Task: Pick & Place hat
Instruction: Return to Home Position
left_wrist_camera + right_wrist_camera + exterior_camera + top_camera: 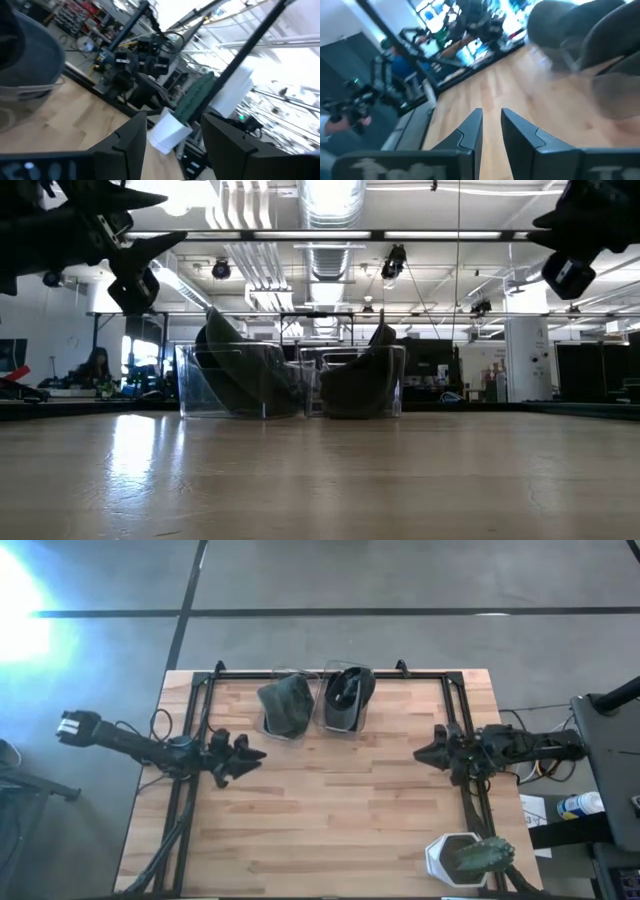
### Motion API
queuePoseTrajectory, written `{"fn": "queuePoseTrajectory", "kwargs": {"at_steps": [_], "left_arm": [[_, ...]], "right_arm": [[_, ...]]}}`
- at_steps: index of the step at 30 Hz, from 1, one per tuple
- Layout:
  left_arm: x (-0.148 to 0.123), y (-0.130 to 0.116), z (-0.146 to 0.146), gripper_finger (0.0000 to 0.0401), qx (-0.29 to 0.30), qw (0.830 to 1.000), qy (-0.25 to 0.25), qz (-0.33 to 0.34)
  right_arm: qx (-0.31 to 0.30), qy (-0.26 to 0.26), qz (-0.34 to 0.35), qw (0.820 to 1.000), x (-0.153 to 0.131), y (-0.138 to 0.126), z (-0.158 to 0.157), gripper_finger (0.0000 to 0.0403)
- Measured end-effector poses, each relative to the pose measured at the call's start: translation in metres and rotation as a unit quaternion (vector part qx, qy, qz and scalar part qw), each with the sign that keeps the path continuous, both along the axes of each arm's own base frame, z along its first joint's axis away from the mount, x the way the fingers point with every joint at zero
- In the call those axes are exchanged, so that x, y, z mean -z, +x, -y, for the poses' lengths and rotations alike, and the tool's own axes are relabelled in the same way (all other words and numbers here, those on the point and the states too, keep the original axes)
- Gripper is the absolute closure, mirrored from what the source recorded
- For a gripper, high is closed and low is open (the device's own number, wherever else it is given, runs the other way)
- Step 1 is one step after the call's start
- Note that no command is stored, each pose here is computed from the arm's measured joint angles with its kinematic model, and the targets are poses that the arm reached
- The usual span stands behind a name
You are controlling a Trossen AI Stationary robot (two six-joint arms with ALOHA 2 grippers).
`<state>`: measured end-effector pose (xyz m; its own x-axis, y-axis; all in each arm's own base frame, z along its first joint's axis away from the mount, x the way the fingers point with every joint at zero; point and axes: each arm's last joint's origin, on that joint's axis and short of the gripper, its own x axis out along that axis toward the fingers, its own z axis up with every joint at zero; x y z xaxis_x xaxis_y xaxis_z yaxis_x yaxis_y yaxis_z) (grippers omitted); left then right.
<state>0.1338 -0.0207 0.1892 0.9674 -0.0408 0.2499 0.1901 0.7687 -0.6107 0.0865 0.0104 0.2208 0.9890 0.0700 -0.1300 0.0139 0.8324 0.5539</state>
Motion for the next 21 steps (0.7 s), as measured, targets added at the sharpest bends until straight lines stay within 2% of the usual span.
{"fn": "queuePoseTrajectory", "kwargs": {"at_steps": [6, 15, 21], "left_arm": [[0.0, 0.0, -0.001, 0.022, -0.015, 1.0, -0.006, -0.004], [0.006, 0.002, -0.001, 0.022, -0.014, 0.999, -0.002, -0.032], [0.005, -0.008, -0.003, 0.022, -0.015, 0.999, 0.0, -0.043]], "right_arm": [[0.069, -0.023, 0.017, 0.997, -0.003, -0.018, 0.007, 0.0335], [0.078, -0.034, -0.026, 0.996, 0.0, -0.01, 0.006, 0.0335], [0.077, -0.038, -0.046, 0.995, 0.003, -0.005, 0.005, 0.0335]]}}
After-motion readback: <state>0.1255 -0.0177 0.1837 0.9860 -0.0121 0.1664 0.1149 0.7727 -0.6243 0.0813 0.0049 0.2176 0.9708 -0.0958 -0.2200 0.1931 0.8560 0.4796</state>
